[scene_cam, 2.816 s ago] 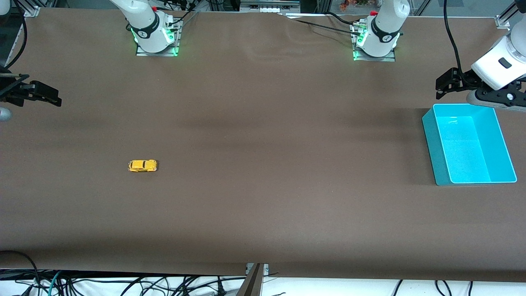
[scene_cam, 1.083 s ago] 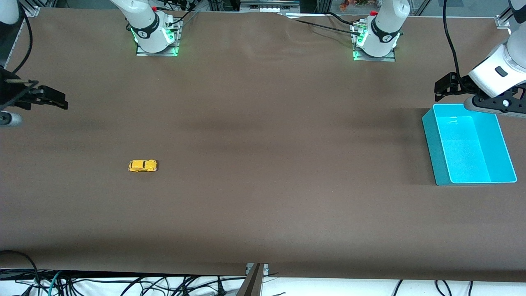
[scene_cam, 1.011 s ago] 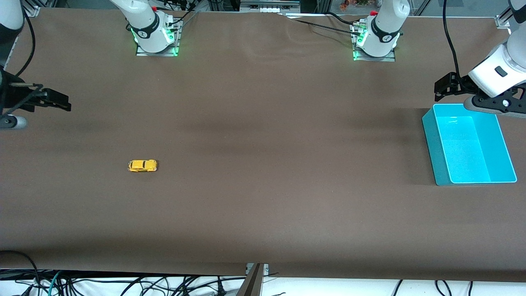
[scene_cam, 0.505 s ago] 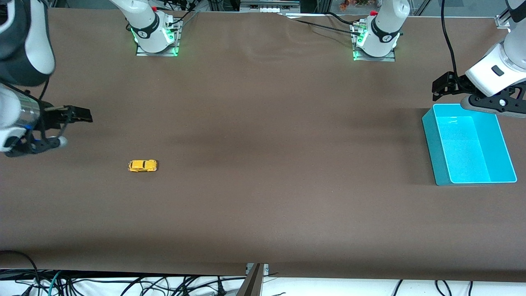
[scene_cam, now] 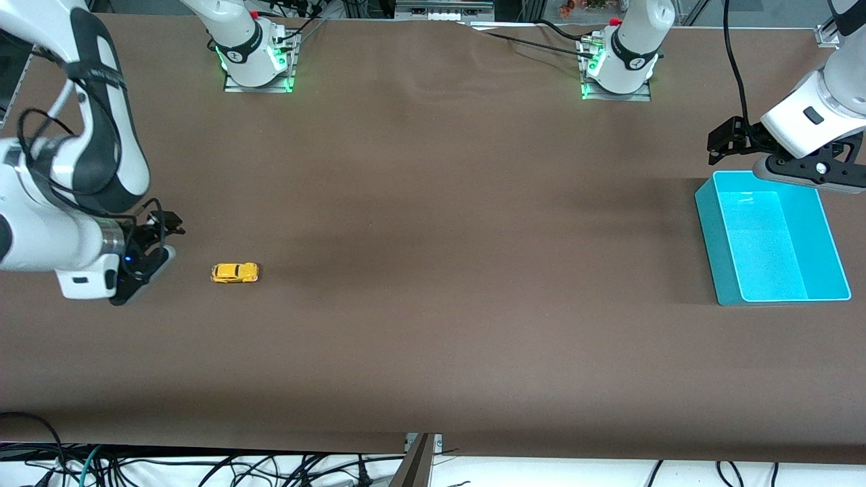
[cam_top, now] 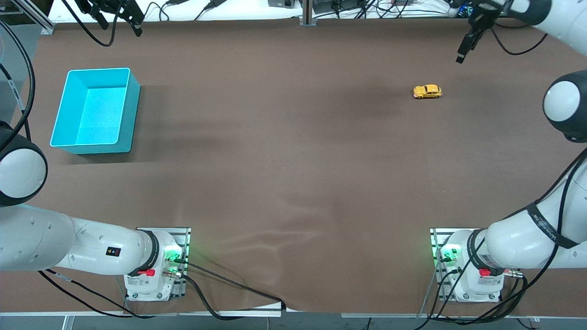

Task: Wind and store yellow beetle car
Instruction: 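Lower the open right gripper over the yellow beetle car, then close the right gripper on the yellow car's body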

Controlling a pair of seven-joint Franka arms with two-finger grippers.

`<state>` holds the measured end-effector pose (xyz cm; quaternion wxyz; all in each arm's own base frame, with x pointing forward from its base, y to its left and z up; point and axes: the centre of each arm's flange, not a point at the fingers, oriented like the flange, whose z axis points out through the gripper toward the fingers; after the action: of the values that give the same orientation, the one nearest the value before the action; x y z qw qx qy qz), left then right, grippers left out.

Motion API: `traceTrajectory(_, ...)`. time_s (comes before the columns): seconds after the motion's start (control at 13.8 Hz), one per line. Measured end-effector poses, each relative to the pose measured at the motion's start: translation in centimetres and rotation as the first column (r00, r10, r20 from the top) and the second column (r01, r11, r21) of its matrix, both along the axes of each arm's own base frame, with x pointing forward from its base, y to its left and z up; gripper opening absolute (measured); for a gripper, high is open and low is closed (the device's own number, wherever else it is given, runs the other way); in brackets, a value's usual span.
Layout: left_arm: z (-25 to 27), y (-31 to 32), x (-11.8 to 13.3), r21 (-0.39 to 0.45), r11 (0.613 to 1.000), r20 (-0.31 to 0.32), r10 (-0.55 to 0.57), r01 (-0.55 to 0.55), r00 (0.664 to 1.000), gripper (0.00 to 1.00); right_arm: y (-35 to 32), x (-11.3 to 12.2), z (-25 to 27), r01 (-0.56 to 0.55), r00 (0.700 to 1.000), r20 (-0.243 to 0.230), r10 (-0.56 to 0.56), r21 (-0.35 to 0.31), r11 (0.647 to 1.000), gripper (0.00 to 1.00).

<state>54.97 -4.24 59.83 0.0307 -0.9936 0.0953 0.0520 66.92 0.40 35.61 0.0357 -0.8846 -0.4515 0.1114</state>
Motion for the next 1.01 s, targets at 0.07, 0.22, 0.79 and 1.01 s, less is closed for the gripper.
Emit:
traceTrajectory(0.07,0.0,0.0,0.1,0.0,1.0,-0.001,0.001,-0.001,1.0,1.0,0.1,0.3,-1.8,-0.065,0.998,0.02,0.065,0.014,0.998,1.0)
traceTrajectory(0.22,-0.2,0.1,0.2,0.001,1.0,-0.003,0.002,-0.002,1.0,1.0,0.8,0.6,-4.7,-0.207,0.975,0.083,0.204,0.033,0.978,1.0)
traceTrajectory(0.79,-0.2,0.1,0.2,0.001,1.0,-0.003,0.002,-0.002,1.0,1.0,4.0,-1.7,-11.7,-0.534,0.826,0.221,0.519,0.012,0.845,1.0)
traceTrajectory(1.01,-0.2,0.1,0.2,0.001,1.0,-0.004,0.002,-0.002,1.0,1.0,3.8,-3.1,-13.9,-0.585,0.787,0.242,0.568,0.0,0.811,1.0)
